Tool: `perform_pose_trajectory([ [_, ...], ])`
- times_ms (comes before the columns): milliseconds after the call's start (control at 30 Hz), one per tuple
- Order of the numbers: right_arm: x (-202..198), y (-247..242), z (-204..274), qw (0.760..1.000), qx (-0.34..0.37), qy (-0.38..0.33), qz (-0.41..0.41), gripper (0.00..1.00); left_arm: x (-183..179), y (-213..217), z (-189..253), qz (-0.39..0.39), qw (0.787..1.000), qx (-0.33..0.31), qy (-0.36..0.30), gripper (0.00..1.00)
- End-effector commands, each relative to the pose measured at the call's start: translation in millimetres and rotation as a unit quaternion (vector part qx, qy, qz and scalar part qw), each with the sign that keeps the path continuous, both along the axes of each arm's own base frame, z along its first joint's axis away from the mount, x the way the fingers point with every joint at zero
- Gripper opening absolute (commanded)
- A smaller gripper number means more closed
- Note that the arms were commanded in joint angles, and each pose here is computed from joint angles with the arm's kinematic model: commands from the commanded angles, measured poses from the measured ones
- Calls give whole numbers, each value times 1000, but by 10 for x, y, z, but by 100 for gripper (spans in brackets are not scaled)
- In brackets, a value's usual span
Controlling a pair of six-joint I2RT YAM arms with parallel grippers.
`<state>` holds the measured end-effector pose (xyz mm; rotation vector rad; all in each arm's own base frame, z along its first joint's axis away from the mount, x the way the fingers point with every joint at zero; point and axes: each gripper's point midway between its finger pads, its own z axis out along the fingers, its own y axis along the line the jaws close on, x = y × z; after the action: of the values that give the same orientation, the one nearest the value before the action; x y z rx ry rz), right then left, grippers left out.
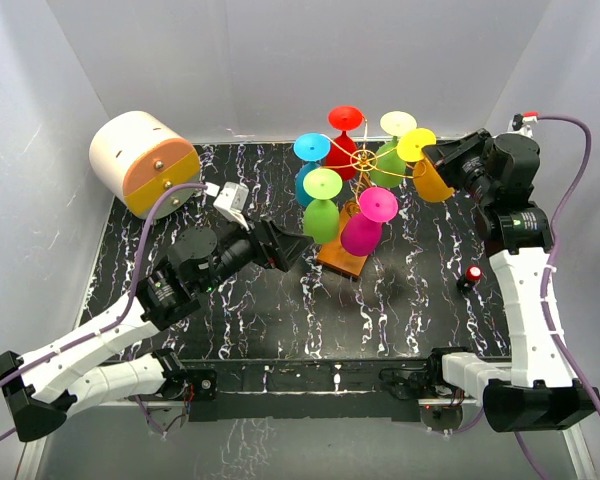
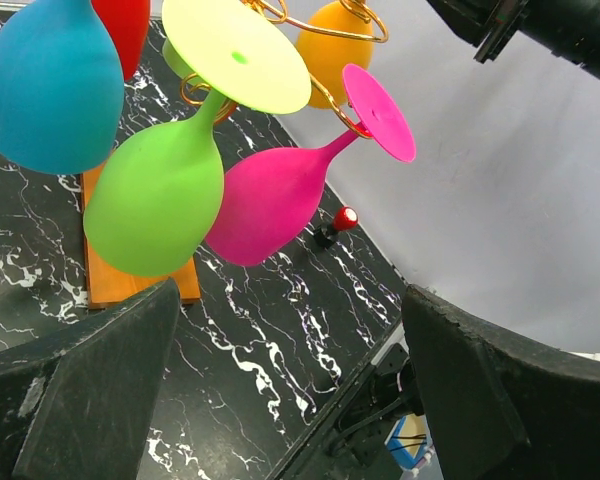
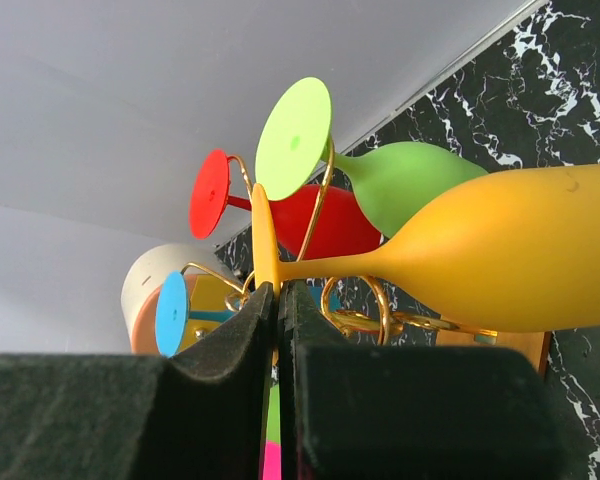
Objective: Place the wine glass upside down on the wine glass rack
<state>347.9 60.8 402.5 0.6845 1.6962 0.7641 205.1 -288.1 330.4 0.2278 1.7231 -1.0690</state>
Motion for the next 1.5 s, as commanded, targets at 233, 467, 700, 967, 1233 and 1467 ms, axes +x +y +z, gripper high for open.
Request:
perform_pose_trajectory([
  [233, 71, 65, 189, 998, 23, -50, 13, 0, -2, 61, 21, 11, 1000, -3, 0, 91],
  [467, 106, 137, 157, 997, 33, -58, 34, 0, 39, 186, 79, 37, 999, 11, -15, 91],
  [700, 110, 222, 121, 996, 43, -53, 59, 0, 37, 222, 81, 42, 999, 15, -14, 91],
  [967, 68, 276, 91, 995, 54, -42, 74, 0, 38, 248, 94, 47, 999, 13, -15, 91],
  [1233, -3, 277, -13, 995, 72, -18, 71, 0, 45, 230, 83, 45, 999, 16, -15, 91],
  [1467, -127, 242, 41, 994, 86, -22, 56, 0, 45, 240, 97, 47, 999, 15, -16, 91],
])
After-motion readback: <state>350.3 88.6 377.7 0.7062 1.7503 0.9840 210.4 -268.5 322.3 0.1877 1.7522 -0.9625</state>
